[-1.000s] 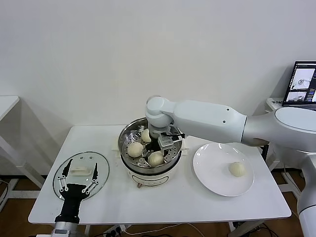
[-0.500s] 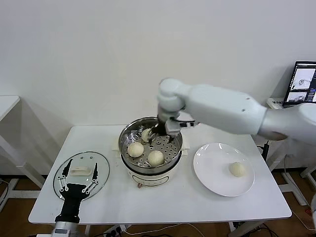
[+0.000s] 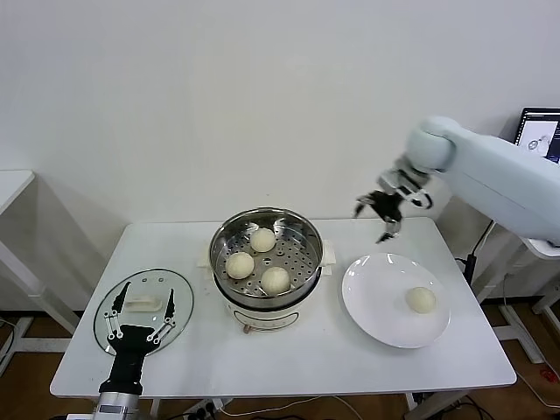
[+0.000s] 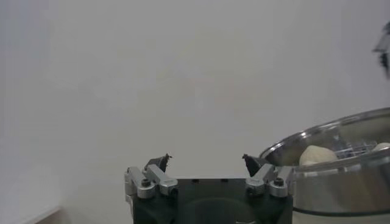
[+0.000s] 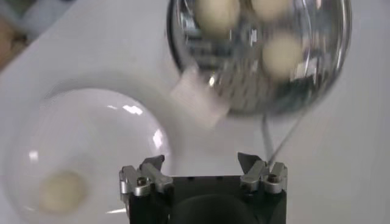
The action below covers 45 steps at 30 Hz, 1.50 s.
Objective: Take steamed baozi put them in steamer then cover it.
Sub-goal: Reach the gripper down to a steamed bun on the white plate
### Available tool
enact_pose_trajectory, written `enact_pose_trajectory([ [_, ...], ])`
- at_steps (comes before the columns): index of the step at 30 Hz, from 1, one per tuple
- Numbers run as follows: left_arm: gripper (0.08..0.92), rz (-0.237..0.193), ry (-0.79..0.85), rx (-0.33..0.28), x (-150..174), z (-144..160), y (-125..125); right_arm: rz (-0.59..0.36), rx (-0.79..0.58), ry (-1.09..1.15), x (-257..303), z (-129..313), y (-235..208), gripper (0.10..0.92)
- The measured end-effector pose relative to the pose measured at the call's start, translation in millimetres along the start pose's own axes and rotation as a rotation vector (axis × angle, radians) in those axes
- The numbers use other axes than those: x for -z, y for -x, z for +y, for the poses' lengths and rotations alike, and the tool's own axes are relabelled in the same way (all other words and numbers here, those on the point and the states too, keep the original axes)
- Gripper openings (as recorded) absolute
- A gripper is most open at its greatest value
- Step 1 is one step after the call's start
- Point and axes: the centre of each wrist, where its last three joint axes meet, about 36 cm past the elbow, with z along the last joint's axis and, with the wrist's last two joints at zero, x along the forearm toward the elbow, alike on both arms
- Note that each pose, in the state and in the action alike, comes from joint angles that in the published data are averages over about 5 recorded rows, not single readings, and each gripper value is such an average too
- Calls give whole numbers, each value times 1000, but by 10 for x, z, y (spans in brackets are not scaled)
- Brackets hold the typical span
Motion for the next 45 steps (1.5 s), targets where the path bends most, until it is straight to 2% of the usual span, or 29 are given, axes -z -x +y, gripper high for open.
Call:
enact_pose_trajectory([
  [8, 823, 8, 5, 3, 15, 9, -22, 6, 53, 232, -577, 548, 529, 823],
  [19, 823, 11, 7, 9, 18, 16, -53, 49, 117, 361, -869, 974, 1044, 823],
  [33, 823, 6, 12, 8, 25, 20, -43, 88, 122, 419, -1018, 1116, 1282, 815],
  [45, 823, 6, 12, 11, 25, 22, -43, 93, 121, 429, -1029, 1121, 1330, 695],
])
